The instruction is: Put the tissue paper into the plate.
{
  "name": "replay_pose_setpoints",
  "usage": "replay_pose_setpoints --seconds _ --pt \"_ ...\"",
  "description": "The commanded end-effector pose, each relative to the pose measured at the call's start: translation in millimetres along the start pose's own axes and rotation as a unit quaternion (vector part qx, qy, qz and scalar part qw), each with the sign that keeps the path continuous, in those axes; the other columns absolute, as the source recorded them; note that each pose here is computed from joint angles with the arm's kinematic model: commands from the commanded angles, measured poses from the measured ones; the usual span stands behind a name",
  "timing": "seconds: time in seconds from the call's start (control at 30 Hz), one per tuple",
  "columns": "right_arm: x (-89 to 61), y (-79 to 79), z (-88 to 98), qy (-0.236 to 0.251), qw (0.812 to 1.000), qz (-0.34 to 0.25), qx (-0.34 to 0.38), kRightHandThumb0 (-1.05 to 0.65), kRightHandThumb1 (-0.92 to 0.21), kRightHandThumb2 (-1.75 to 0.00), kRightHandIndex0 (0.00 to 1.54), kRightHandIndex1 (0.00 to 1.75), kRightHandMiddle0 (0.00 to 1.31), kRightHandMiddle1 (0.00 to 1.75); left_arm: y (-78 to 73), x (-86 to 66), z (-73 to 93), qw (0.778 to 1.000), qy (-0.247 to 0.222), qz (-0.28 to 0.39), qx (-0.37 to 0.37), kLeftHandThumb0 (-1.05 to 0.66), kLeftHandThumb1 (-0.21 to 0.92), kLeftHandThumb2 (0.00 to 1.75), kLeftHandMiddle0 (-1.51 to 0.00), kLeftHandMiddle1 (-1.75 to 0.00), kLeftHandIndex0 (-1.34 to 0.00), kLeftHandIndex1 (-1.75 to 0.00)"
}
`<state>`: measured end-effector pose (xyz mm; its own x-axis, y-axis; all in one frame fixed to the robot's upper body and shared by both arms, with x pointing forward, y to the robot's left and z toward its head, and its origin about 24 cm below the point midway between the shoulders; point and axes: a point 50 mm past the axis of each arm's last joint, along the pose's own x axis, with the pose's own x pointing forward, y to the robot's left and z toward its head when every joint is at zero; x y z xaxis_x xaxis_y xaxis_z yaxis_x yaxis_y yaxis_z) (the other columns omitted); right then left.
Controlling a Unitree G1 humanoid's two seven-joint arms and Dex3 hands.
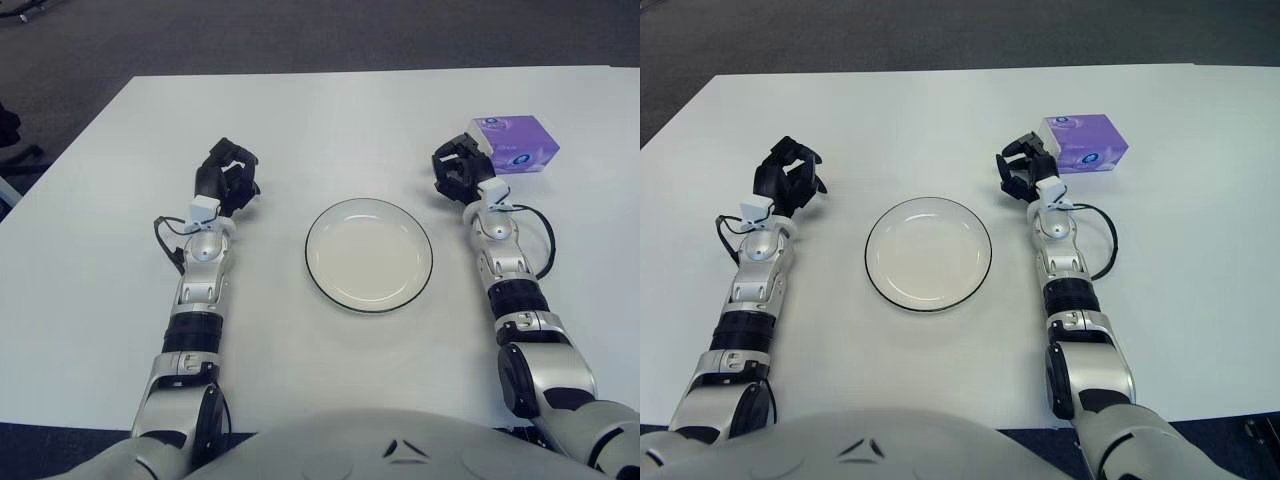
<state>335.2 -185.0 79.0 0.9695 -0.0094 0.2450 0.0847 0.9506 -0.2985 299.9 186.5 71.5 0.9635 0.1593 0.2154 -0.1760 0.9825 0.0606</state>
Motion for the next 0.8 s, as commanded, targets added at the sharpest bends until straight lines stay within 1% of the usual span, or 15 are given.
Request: replay_pose_setpoints --seconds 0.0,0.03,0.07,0.13,0.17,0.27,0.47,0.57,0.6,0.73,0.77 --pt "-32.5 -5.7 -22.5 -0.003 0.997 -0.003 -0.081 -0.37 -0.76 -0.71 0.69 1.71 0.33 1.72 4.3 -47.1 -57.1 0.992 0.125 0.014 0.004 -0.37 0.92 0.48 -0.93 -1.75 -0.63 -1.75" --pt "-33.4 -10.4 -17.6 -0.022 0.993 -0.013 -0.113 -0.37 -0.78 -0.65 0.70 1.71 0.35 1.68 4.4 -46.8 -57.0 0.992 0.125 0.015 0.004 -0.37 0.92 0.48 -0.93 -1.75 -0.63 -1.75" --pt "-34.1 -14.6 -13.2 -0.036 0.989 -0.019 -0.141 -0.37 -0.78 -0.65 0.70 1.71 0.35 1.68 4.4 -46.6 -56.9 0.992 0.125 0.015 0.004 -0.37 0.92 0.48 -0.93 -1.75 -0.63 -1.75" --pt "-34.7 -21.7 -5.8 -0.060 0.980 -0.022 -0.187 -0.37 -0.84 -0.51 0.70 1.70 0.37 1.62 4.3 -46.0 -56.9 0.992 0.126 0.015 0.004 -0.37 0.92 0.48 -0.93 -1.75 -0.63 -1.75" --pt "-34.9 -24.4 -3.0 -0.069 0.976 -0.021 -0.204 -0.36 -0.87 -0.45 0.68 1.68 0.38 1.60 4.2 -45.8 -56.9 0.992 0.126 0.015 0.004 -0.37 0.92 0.48 -0.93 -1.75 -0.63 -1.75" --pt "-34.3 -30.9 3.8 -0.102 0.965 -0.020 -0.241 -0.36 -0.90 -0.38 0.66 1.65 0.38 1.57 4.0 -45.2 -56.9 0.992 0.126 0.015 0.005 -0.37 0.92 0.48 -0.93 -1.75 -0.62 -1.75" --pt "-32.4 -36.3 12.0 -0.148 0.947 -0.040 -0.281 -0.36 -0.92 -0.35 0.65 1.59 0.39 1.56 3.4 -44.6 -57.1 0.992 0.126 0.014 0.005 -0.37 0.92 0.49 -0.92 -1.75 -0.62 -1.75" --pt "-32.8 -38.8 16.7 -0.160 0.940 -0.050 -0.298 -0.36 -0.92 -0.34 0.66 1.53 0.39 1.55 3.3 -44.1 -57.3 0.992 0.126 0.015 0.005 -0.37 0.92 0.49 -0.92 -1.75 -0.62 -1.75" --pt "-33.0 -40.2 19.2 -0.168 0.933 -0.055 -0.313 -0.36 -0.92 -0.34 0.66 1.51 0.39 1.55 3.3 -43.9 -57.3 0.992 0.126 0.015 0.005 -0.37 0.92 0.49 -0.92 -1.75 -0.62 -1.75" --pt "-33.8 -43.9 25.7 -0.192 0.914 -0.073 -0.351 -0.36 -0.92 -0.34 0.65 1.40 0.39 1.54 3.1 -43.5 -57.5 0.992 0.126 0.015 0.005 -0.37 0.92 0.49 -0.92 -1.75 -0.62 -1.75" --pt "-33.9 -44.6 27.0 -0.197 0.910 -0.079 -0.357 -0.36 -0.92 -0.34 0.65 1.29 0.39 1.55 3.0 -43.4 -57.5 0.992 0.126 0.015 0.004 -0.37 0.92 0.49 -0.92 -1.75 -0.62 -1.75"
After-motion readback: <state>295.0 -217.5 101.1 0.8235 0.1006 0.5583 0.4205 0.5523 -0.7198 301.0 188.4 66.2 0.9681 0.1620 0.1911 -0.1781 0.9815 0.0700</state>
